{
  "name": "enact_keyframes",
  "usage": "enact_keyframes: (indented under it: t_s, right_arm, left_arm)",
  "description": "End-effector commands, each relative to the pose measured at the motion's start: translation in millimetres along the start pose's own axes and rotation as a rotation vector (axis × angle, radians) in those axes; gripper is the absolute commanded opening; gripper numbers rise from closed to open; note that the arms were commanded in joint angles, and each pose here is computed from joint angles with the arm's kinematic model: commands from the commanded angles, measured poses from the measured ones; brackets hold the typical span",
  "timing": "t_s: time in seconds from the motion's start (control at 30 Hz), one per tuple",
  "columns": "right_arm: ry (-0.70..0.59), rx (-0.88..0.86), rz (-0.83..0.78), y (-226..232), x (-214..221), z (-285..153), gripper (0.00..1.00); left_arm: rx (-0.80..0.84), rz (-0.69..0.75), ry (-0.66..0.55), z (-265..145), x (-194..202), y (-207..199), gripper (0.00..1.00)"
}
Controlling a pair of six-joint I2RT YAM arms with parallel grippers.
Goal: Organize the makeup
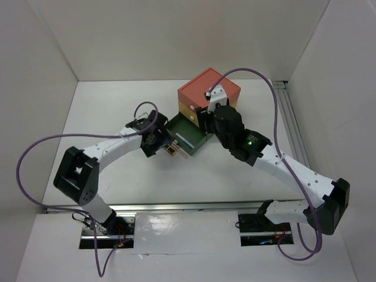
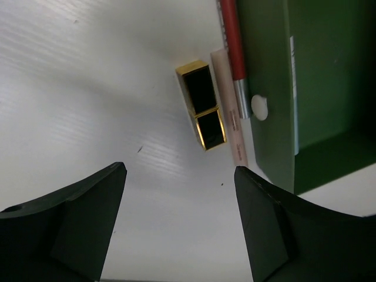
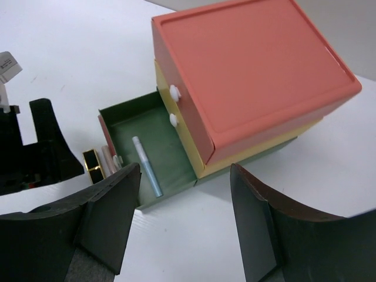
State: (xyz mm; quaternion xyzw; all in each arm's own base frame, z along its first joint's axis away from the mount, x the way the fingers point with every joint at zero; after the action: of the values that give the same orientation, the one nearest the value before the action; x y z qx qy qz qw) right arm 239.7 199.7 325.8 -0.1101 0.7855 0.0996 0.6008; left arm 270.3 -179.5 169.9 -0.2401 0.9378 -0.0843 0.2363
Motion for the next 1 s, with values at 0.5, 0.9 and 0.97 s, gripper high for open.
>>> enact_keyframes:
  t_s: [0.5,0.9,0.97]
  right_arm:
    - [0.010,0.105,0.070,-33.6,0.3,-17.8,0.70]
    - [-0.024,0.121,0.097,-41.8,-3.9,-29.3,0.70]
    - [-0.032,0.119,0.101,-42.6,-5.7,-31.7,0.70]
  left_arm:
    - [-0.104,-0.067,0.074,72.7,8.8,-15.5,0.75]
    - [-0.133,-0.051,0.073,55.9,15.2,3.2,0.31]
    - [-0.120,-0.056,0.042,45.9,9.9,2.5,0.19]
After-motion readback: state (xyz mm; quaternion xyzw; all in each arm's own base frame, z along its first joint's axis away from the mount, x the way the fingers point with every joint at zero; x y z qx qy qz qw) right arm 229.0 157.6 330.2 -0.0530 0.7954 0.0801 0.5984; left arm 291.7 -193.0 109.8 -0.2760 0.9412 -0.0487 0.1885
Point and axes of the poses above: each gripper's point midway between its finger pads, its own z axis out along the fingers, its own y axis along the line the jaws close on, x = y × z, the point moved 9 cm from there along -z, back along the fingers, and after that the axes turned 7 degrees about z, right-handed, at the moved point
